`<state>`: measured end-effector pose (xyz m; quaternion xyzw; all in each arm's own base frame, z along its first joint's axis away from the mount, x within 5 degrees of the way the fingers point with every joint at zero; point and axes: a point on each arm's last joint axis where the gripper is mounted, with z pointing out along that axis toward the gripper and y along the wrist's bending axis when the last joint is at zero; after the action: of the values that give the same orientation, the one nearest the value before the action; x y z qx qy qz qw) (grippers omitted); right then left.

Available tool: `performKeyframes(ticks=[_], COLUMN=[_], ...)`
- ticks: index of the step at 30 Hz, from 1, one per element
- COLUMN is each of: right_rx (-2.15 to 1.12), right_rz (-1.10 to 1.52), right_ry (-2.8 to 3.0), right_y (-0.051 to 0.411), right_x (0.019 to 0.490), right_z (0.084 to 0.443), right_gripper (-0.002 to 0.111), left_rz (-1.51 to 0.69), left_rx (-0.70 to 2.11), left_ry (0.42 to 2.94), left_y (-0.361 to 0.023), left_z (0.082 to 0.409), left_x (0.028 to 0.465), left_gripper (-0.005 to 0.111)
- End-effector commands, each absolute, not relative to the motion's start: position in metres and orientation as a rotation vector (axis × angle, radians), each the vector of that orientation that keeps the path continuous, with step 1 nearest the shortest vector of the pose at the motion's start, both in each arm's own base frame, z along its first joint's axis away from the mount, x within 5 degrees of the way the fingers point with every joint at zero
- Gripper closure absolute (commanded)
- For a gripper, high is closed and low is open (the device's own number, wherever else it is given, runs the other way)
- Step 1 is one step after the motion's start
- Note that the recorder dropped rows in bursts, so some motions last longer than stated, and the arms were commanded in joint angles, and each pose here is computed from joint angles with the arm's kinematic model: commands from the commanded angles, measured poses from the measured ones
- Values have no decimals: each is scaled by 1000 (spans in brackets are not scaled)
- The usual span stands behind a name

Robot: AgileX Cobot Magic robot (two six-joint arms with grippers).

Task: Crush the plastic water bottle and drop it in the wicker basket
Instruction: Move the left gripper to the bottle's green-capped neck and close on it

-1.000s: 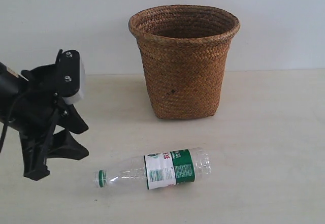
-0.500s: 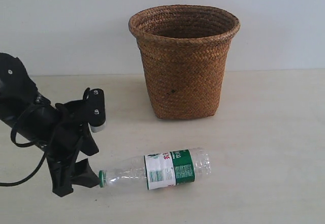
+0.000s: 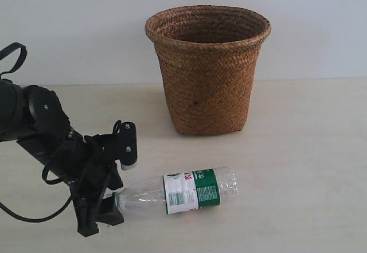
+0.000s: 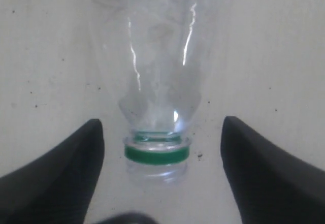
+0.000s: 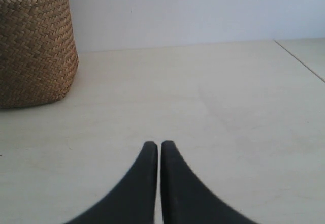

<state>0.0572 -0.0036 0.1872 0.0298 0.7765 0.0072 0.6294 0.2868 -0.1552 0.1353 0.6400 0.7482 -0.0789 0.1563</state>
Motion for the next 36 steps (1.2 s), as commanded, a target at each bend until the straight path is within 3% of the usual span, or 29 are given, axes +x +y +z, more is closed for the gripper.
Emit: performKeyframes(ticks=[1,10,18,36], right_rx=[67,67,67,67], right_rz=[9,9,9,9], right_ry=[1772,1772,1772,1772], right_y=[-4,-4,-4,-4], right_x=[57,57,57,57], right_z=[188,188,188,188], right_gripper=[108,108,108,108], left_rz=[-204,-202,-209,-196], left_rx=[1848,1838,1805,1880], left_ry=[2136,2141,2147,2116], left_y=[-157,-158,-159,-157], left_z=[127,125,125,124], left_x=[288,289,290,288], left_gripper=[48,64,103,103])
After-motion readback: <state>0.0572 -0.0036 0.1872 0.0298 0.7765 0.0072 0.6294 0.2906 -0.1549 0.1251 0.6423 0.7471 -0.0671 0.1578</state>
